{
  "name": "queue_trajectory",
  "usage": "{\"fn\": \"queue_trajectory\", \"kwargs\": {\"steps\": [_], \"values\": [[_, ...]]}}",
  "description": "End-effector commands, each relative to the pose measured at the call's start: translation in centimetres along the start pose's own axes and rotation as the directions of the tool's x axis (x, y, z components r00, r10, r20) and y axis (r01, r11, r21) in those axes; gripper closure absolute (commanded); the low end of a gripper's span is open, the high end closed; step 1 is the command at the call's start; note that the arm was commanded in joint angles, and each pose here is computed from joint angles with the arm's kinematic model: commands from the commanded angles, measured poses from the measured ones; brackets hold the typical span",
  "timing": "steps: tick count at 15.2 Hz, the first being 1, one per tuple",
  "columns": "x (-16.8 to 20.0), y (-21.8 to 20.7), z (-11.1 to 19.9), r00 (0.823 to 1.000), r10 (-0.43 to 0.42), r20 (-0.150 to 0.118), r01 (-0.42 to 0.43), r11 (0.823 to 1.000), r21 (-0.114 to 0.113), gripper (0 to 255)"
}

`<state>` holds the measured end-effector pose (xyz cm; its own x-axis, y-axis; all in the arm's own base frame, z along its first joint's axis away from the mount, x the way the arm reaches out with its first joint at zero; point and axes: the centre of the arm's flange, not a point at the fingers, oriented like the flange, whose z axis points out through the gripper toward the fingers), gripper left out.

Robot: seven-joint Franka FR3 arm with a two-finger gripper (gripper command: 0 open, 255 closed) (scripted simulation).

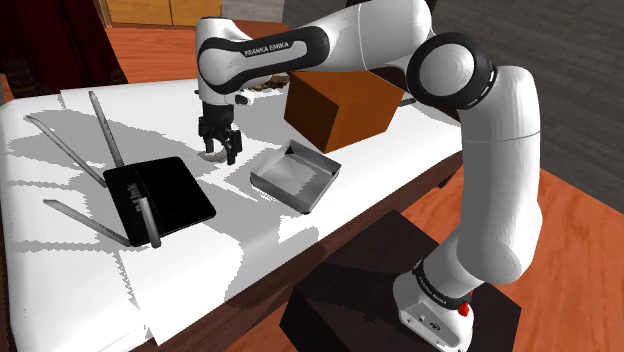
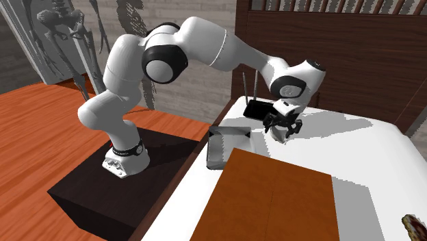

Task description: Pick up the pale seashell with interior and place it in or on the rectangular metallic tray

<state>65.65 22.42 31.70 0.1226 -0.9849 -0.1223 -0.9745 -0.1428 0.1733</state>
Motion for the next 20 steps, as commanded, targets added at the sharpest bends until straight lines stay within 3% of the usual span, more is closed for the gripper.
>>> {"fn": "queue_trajectory", "kwargs": {"steps": [1,5,6,14,15,20], "values": [[0.4,-1.1,0.1,1.000,0.007,0.022,-0.009,0.996,0.089,0],[0.4,-1.1,0.1,1.000,0.007,0.022,-0.009,0.996,0.089,0],[0.2,-0.9,0.2,1.000,0.006,0.022,-0.008,0.996,0.088,255],[-1.6,-0.5,0.6,1.000,0.005,0.023,-0.007,0.996,0.088,255],[0.4,-1.1,0.1,1.000,0.007,0.022,-0.009,0.996,0.089,255],[0.1,-0.6,-2.4,1.000,0.007,0.022,-0.009,0.996,0.089,255]]}}
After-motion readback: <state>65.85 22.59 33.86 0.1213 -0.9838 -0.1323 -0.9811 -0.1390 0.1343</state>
